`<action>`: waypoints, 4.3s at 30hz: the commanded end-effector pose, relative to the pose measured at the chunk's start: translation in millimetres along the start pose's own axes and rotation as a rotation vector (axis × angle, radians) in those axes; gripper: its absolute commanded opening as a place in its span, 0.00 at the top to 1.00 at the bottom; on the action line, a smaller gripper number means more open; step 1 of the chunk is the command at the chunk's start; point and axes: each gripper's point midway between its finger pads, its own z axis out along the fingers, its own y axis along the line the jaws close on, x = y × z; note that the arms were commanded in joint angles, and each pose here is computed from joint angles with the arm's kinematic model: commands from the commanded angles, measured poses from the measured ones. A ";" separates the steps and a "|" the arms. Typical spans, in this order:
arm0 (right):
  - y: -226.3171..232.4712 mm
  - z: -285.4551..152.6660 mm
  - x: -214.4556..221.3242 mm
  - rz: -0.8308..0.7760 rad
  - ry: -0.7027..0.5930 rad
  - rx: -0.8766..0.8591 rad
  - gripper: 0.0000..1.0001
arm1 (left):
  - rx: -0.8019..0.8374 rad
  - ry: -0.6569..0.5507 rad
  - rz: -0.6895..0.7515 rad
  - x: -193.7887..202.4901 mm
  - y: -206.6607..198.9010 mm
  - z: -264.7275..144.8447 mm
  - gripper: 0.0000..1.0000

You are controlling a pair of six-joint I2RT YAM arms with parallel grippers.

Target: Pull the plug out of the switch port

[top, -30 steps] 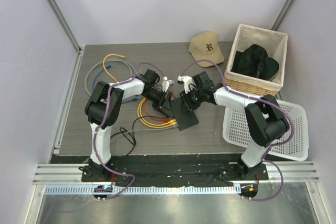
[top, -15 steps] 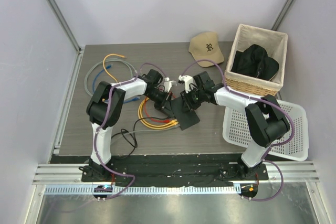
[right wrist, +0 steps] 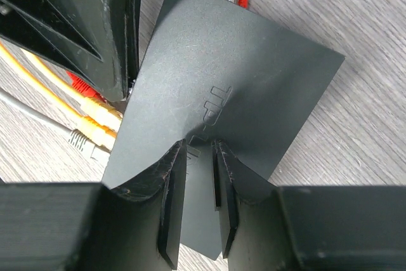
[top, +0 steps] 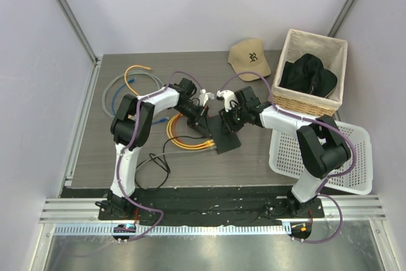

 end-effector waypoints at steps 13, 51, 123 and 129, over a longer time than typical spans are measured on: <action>-6.6 2.6 66.4 0.051 0.207 0.041 0.69 | -0.092 -0.042 0.023 -10.0 28.7 -11.5 1.00; -13.8 19.9 83.5 0.058 0.309 0.050 0.99 | -0.108 -0.019 -0.012 26.6 41.1 -3.2 1.00; 4.9 -0.1 20.9 0.045 0.089 0.005 0.91 | -0.731 -0.064 0.276 138.3 11.8 -221.2 0.29; 3.8 2.6 16.5 0.047 0.086 0.004 0.91 | -0.318 -0.171 0.236 89.6 -42.4 -173.4 0.29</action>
